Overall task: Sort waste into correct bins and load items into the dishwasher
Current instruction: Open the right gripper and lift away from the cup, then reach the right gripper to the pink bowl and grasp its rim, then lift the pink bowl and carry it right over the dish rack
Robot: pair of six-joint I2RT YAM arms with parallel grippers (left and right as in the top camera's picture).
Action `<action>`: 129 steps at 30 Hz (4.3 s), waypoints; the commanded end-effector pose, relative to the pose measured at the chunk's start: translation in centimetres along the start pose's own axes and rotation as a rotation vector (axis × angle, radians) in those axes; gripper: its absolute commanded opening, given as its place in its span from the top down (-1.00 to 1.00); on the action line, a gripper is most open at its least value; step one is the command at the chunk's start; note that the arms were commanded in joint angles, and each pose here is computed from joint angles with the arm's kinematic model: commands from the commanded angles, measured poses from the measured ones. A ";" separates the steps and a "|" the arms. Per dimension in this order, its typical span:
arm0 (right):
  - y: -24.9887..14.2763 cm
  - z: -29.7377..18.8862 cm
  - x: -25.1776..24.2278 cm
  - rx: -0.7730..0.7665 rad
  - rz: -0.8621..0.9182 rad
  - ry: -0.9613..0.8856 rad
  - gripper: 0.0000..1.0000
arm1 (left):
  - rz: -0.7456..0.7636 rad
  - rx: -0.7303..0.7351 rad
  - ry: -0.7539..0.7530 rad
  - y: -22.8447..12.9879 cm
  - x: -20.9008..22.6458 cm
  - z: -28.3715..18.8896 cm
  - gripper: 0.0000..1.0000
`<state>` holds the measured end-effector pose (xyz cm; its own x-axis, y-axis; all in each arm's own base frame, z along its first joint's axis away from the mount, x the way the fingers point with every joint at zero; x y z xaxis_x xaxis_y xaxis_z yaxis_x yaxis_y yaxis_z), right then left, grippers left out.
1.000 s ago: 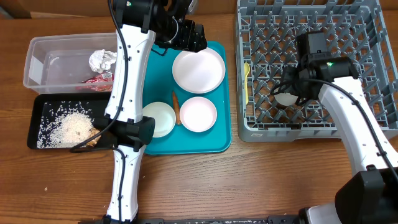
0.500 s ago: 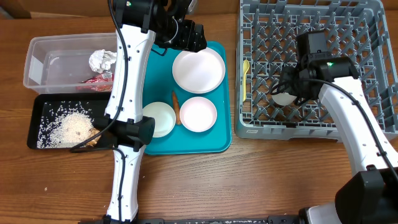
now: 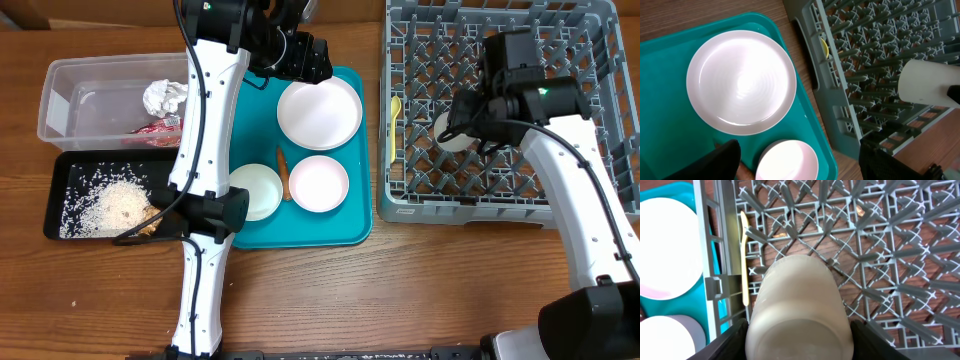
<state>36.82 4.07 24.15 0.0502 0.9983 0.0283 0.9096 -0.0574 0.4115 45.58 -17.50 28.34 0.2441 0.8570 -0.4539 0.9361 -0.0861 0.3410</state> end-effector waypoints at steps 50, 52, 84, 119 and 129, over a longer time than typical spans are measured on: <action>1.9 -6.0 11.7 -0.003 -0.199 0.349 -0.68 | 0.001 -0.343 0.000 -1.3 -1.7 -16.4 -0.52; 1.5 -6.2 12.4 0.004 -0.213 0.357 -0.69 | 0.000 -0.341 0.002 -1.9 -2.0 -17.0 -0.49; -8.5 12.9 19.6 0.294 -0.247 0.271 -0.21 | -0.312 -0.063 0.379 -6.9 8.5 -14.0 -0.74; 4.4 -5.9 12.0 -0.319 -0.134 -0.147 0.92 | -0.561 -0.259 0.444 -2.9 16.7 -14.2 -1.00; 11.6 -6.5 2.8 -0.644 0.161 -0.661 0.92 | -0.584 -0.256 0.450 -3.3 17.4 -14.7 -1.00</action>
<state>43.59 10.66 35.17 0.3531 0.9131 -0.2038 0.5186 -0.0097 0.8549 42.96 5.38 31.04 -0.4456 0.8575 -0.2572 0.7865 0.5122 0.3451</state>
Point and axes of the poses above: each gripper's point midway between its finger pads, its own z axis out along the fingers, its own x axis along the line the jaws close on, y = z × x, the point moved 5 cm from there along -z, back along the fingers, and after that the axes turned 8 degrees about -z, right-handed, at the moved point
